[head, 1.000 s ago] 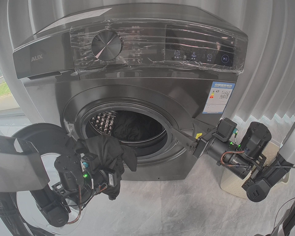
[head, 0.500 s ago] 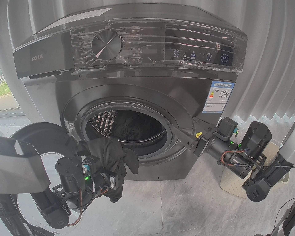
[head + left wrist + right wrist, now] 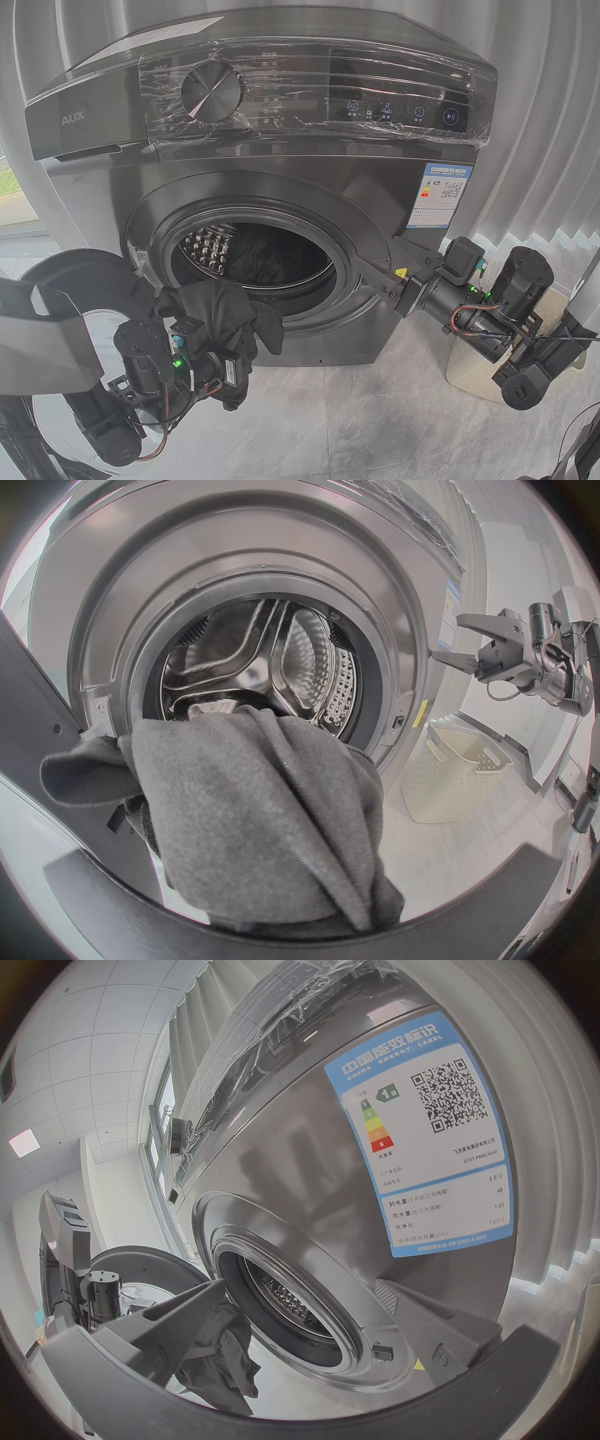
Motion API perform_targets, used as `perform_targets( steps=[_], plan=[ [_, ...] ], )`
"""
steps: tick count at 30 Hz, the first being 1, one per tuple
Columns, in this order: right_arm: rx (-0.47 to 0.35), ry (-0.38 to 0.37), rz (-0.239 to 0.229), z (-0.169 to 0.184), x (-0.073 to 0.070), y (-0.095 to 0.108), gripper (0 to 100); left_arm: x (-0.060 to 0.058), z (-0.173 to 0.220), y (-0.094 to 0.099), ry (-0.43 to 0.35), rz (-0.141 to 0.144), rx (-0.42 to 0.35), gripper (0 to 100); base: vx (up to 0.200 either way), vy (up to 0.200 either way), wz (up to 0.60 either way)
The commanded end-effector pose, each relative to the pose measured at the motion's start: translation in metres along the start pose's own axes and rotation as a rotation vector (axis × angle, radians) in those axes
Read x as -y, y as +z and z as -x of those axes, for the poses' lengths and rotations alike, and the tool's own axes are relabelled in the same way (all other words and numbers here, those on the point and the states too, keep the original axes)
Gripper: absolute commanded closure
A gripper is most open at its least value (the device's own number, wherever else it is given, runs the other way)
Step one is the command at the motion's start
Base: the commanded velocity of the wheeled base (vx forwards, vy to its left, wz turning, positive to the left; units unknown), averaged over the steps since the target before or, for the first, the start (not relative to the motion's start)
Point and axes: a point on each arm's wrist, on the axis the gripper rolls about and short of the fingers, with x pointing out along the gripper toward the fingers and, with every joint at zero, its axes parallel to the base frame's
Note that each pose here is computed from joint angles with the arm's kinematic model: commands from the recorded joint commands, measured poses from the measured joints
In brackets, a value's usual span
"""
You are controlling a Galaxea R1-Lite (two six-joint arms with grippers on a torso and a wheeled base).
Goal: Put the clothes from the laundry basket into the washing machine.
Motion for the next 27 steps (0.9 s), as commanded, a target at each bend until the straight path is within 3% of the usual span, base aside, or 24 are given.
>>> perform_targets(
  steps=[1, 12, 18, 27],
  plan=[
    [-0.01, 0.003, -0.002, -0.0002, -0.0001, -0.0022, 0, 0.0029, 0.0009, -0.0012, -0.01, -0.004, -0.005, 100, 0.0, 0.0, 0.0],
    [-0.013, 0.005, -0.002, -0.0005, -0.0008, -0.0034, 0, 0.0059, 0.001, -0.0021, 0.016, -0.003, -0.007, 100, 0.0, 0.0, 0.0],
    [-0.012, 0.006, -0.002, -0.0004, -0.0009, -0.0029, 0, 0.009, 0.0007, -0.0017, 0.007, -0.004, -0.003, 100, 0.0, -0.2, 0.0],
    [-0.01, 0.006, -0.002, -0.0003, -0.001, -0.0024, 0, 0.0089, 0.0009, -0.0013, 0.007, -0.004, -0.002, 100, 0.0, 0.0, 0.0]
  ],
)
